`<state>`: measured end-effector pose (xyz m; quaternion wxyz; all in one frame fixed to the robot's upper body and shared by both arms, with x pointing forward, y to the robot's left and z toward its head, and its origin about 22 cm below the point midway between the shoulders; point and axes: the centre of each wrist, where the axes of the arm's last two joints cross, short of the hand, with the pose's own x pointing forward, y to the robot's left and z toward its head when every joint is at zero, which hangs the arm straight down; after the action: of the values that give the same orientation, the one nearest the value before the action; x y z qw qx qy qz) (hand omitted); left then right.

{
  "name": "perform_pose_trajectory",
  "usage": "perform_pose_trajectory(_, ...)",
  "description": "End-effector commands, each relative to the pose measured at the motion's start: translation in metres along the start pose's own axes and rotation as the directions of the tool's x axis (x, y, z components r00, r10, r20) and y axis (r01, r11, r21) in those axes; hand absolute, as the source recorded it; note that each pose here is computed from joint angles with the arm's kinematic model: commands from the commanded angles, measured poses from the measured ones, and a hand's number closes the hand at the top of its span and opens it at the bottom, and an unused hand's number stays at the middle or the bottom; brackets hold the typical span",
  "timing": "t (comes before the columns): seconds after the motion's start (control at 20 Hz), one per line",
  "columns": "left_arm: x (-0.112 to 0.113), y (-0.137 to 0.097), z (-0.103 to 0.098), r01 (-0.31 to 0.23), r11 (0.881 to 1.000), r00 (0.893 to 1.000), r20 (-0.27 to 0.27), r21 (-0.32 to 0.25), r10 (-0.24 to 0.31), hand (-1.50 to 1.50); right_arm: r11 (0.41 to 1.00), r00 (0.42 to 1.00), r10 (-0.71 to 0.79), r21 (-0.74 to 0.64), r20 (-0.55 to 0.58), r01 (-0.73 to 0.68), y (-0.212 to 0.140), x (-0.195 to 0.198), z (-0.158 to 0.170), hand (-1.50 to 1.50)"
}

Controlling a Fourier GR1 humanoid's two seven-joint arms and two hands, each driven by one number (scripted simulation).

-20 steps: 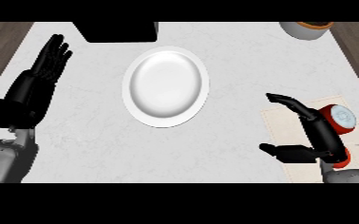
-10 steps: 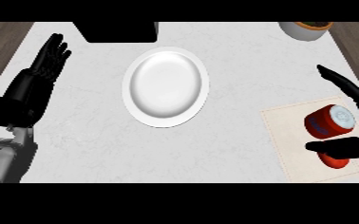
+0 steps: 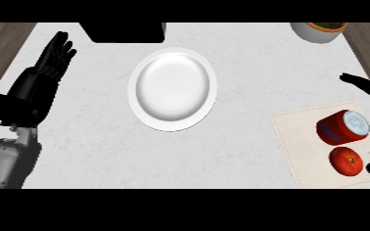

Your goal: Pick the can from the placemat and place it in the plate

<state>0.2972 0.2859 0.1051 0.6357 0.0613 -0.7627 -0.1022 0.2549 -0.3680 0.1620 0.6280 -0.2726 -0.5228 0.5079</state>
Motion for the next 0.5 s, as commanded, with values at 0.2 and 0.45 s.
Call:
perform_pose_trajectory(0.2,-0.009,-0.012,0.013,0.013,1.0,1.0,0.012,-0.007,-0.013,0.0,0.976,0.979,0.138,0.187,-0.152,-0.108,0.006,0.024,-0.013,-1.5)
perform_pose_trajectory(0.45,-0.002,-0.013,-0.005,-0.011,1.0,1.0,0.002,-0.007,0.011,0.0,0.978,0.968,0.163,0.162,-0.192,-0.133,0.025,0.001,-0.037,-1.5)
